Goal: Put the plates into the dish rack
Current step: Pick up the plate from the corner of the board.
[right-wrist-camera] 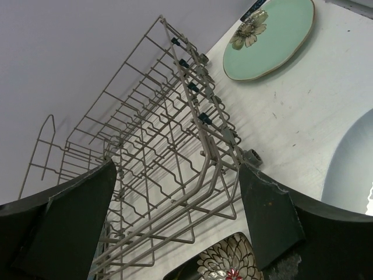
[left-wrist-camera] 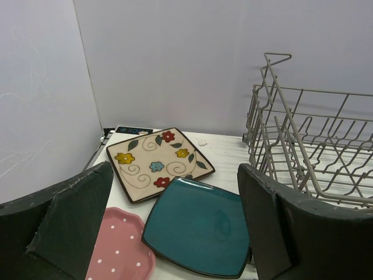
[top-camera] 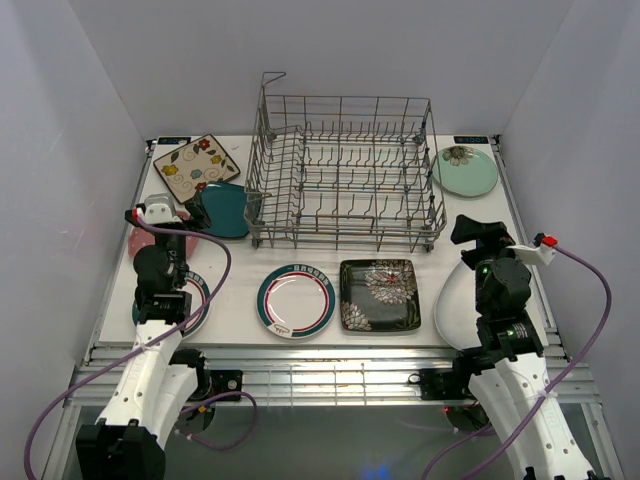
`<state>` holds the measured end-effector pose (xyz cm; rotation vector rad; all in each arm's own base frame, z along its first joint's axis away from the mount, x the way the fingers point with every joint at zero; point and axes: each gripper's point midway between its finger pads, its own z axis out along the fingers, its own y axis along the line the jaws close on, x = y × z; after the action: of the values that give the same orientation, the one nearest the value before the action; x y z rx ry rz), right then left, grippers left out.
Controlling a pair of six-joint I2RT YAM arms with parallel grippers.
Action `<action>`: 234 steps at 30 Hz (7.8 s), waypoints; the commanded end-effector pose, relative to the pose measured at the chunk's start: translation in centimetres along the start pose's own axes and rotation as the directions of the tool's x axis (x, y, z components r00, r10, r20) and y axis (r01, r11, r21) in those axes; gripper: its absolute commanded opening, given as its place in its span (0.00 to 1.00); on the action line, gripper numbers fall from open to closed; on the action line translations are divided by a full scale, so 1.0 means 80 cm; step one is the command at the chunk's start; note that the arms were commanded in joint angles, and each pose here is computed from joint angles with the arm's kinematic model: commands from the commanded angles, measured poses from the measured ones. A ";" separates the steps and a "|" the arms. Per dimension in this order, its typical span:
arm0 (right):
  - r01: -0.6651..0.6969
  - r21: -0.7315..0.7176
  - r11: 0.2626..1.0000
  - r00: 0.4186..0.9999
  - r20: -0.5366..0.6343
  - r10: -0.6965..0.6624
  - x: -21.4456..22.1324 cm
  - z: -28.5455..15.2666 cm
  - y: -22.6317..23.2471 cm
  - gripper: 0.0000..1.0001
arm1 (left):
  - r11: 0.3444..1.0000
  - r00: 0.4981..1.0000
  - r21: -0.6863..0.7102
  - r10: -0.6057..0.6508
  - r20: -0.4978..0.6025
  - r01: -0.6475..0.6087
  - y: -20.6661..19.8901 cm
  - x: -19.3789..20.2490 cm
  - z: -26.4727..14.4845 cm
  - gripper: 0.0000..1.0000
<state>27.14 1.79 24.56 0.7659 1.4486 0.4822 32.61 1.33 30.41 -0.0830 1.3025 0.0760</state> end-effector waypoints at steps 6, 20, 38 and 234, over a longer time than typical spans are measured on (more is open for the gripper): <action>-0.015 0.101 0.995 1.000 -0.019 0.017 0.007 0.019 -0.012 0.90 | 1.000 0.999 0.002 -0.002 0.038 0.002 0.000 -0.014 -0.004 0.98; -0.189 0.210 0.959 0.980 -0.020 0.198 -0.006 0.073 -0.007 0.94 | 1.000 0.999 0.022 -0.002 0.049 0.000 -0.004 -0.017 -0.007 0.98; -0.358 0.276 0.892 0.919 -0.062 0.388 -0.028 0.172 -0.077 0.97 | 1.000 0.998 0.027 -0.006 0.062 0.005 -0.004 -0.022 -0.010 0.98; 0.493 0.119 0.862 0.764 0.414 -0.494 -0.186 0.307 0.234 0.08 | 0.995 0.997 0.097 -0.009 0.070 0.002 -0.019 -0.024 -0.016 0.98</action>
<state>55.59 -0.46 33.50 0.3740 1.5368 -0.2018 31.31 -0.14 31.84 -0.0056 1.2457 0.0229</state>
